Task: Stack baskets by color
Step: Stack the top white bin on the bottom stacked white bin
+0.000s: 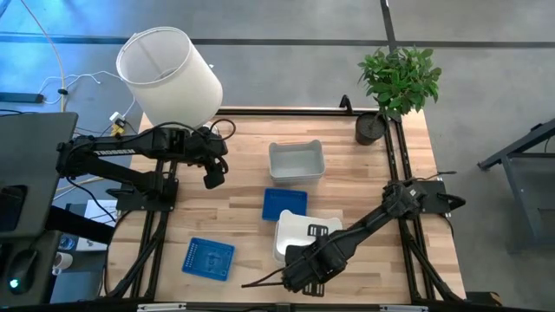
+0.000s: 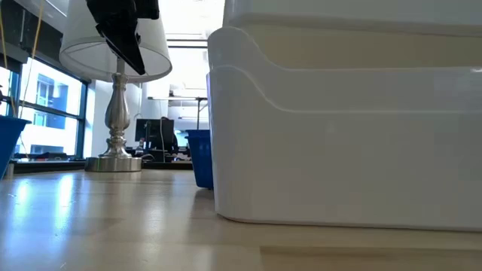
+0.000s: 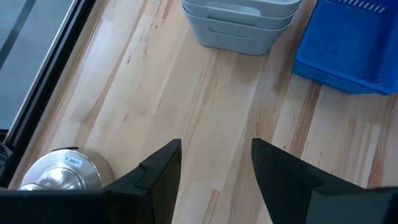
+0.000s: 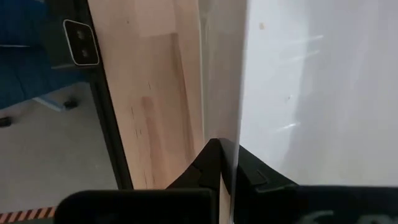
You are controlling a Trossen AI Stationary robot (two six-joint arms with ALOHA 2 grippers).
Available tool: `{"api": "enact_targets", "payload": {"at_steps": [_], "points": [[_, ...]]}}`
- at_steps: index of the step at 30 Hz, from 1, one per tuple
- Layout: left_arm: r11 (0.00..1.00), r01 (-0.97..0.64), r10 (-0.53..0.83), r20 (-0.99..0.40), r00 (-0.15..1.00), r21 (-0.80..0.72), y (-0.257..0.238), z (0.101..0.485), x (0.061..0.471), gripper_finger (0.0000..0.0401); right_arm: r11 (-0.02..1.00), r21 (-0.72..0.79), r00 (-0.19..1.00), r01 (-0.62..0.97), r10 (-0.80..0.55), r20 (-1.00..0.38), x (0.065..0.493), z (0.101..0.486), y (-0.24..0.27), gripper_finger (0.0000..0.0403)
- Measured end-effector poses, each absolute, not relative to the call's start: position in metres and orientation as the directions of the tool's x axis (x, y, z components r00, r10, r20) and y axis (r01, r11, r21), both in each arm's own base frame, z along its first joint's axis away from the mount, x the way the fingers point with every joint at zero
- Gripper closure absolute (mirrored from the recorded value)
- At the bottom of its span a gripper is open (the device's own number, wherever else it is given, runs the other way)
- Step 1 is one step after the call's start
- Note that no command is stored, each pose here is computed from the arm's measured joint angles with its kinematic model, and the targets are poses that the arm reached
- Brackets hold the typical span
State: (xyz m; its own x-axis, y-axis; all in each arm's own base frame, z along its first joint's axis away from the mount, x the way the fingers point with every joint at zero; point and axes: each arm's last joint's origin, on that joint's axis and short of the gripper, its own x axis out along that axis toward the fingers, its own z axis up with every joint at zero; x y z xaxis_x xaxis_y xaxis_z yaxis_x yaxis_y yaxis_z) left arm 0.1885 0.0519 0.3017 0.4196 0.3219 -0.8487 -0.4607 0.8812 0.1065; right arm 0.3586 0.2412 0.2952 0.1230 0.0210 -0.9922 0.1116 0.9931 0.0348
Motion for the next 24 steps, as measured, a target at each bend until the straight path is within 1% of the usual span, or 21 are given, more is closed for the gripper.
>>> {"api": "enact_targets", "payload": {"at_steps": [7,14,17,22,24], "points": [[0.882,-0.459,0.322,-0.849,0.42,0.108,0.052,0.302,0.189,0.0221,0.994,0.017,0.098,0.104,0.007,-0.995,0.363,0.284,0.244,0.0403],[0.882,-0.46,0.321,-0.849,0.42,0.106,0.052,0.302,0.188,0.0221,0.995,0.012,0.091,0.097,0.003,-0.996,0.364,0.281,0.244,0.0399],[0.884,-0.457,0.314,-0.851,0.422,0.1,0.052,0.302,0.189,0.0221,0.997,0.01,0.094,0.081,0.002,-0.996,0.364,0.281,0.244,0.0378],[0.904,-0.425,0.248,-0.861,0.444,0.042,0.049,0.301,0.189,0.0221,0.994,-0.001,0.114,0.107,-0.014,-0.993,0.366,0.281,0.244,0.0315],[0.915,-0.403,0.214,-0.866,0.452,0.016,0.047,0.301,0.19,0.0221,0.99,0.026,0.096,0.141,0.013,-0.995,0.367,0.281,0.242,0.0293]]}}
